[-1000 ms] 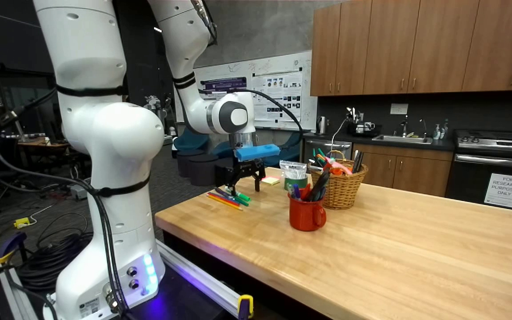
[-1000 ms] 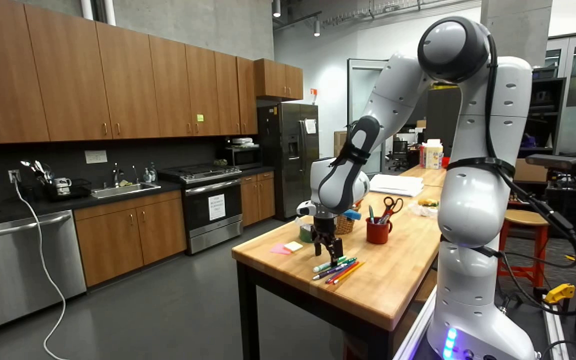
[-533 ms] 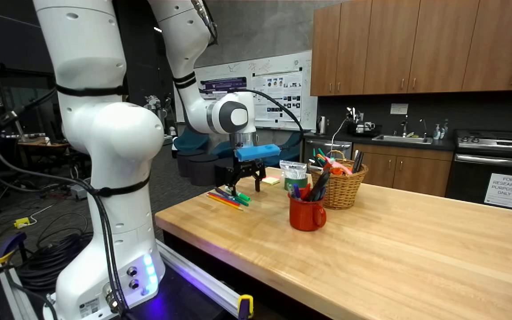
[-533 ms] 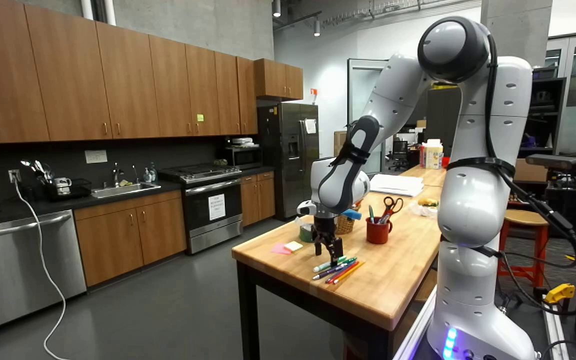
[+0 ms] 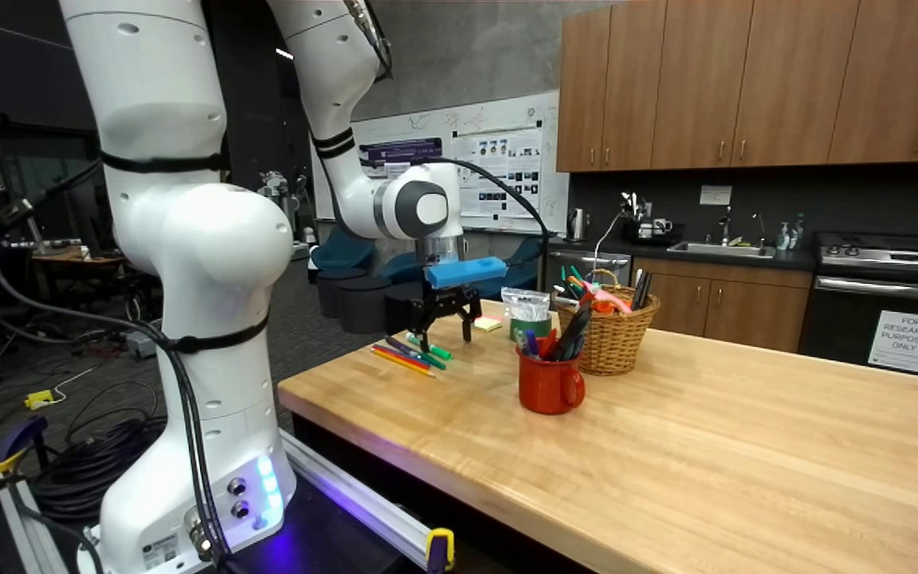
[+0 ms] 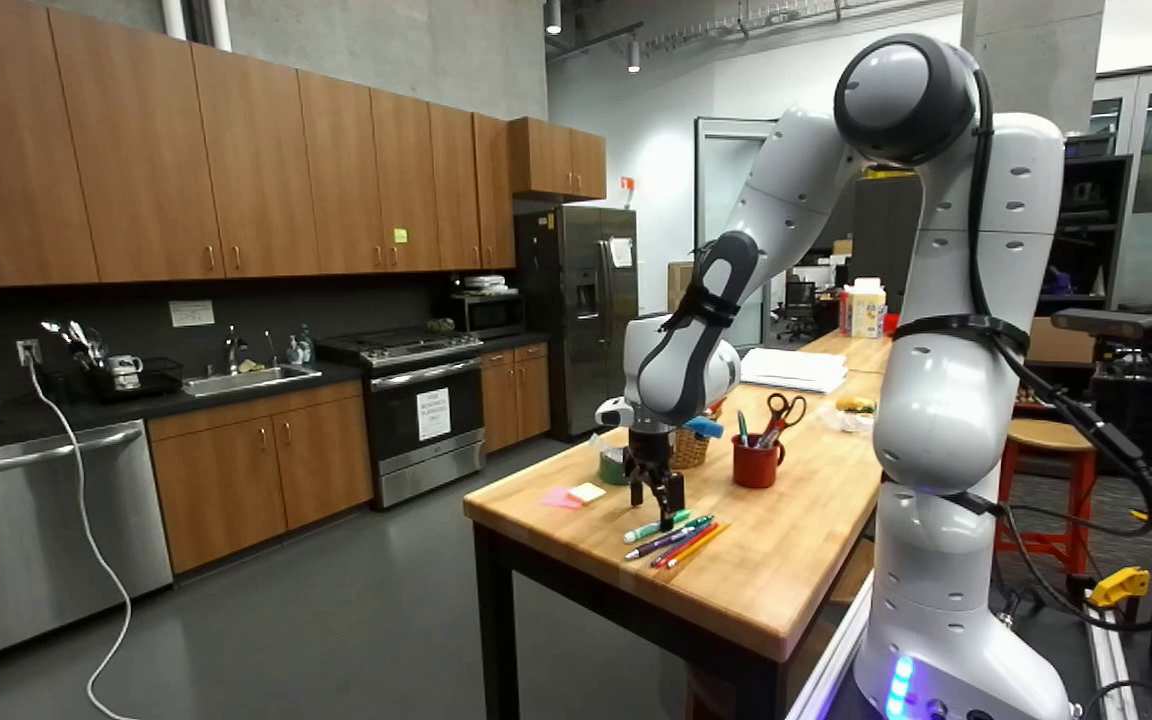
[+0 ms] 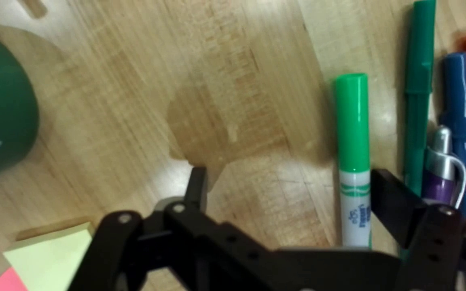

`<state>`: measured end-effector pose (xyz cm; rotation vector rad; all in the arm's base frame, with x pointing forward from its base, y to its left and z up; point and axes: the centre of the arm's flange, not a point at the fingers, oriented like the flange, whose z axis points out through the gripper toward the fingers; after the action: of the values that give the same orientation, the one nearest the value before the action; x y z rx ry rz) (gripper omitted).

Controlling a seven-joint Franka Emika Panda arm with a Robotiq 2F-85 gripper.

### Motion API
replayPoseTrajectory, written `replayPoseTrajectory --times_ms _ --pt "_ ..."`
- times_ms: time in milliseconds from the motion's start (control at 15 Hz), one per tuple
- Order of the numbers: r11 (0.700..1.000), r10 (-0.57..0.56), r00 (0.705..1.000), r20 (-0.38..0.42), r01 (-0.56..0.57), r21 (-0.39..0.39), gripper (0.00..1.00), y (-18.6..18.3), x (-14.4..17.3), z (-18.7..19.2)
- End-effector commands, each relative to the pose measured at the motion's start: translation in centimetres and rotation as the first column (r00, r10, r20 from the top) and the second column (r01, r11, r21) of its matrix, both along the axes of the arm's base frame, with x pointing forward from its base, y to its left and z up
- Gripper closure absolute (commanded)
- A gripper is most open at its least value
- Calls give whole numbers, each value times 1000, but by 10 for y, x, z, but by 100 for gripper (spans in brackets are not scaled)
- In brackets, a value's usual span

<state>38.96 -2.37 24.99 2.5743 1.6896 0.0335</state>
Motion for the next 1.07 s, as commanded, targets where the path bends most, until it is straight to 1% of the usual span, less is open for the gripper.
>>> replayPoseTrajectory --times_ms 0,67,133,200,267,333,467,533,733,867,1000 --pt "1000 -2 1000 25 2 -4 1 -4 -15 1" --pt "1000 -3 1000 28 3 -2 15 -4 -15 0" --pt "1000 -3 1000 29 3 -3 26 -4 -14 1" --pt "1000 -3 1000 30 3 -2 29 -4 -14 0" --pt "1000 -3 1000 29 3 -2 36 -4 -13 0" --pt "1000 -3 1000 31 3 -1 40 -4 -13 1" --pt "1000 -4 1000 28 4 -1 42 -4 -13 1" --pt "1000 -4 1000 27 4 -2 45 -4 -14 2" --pt "1000 -4 1000 21 4 -5 60 -2 -16 6" --pt "1000 -11 999 39 12 -8 77 -3 -14 11" --pt "999 -29 997 72 31 -25 96 -2 -11 17"
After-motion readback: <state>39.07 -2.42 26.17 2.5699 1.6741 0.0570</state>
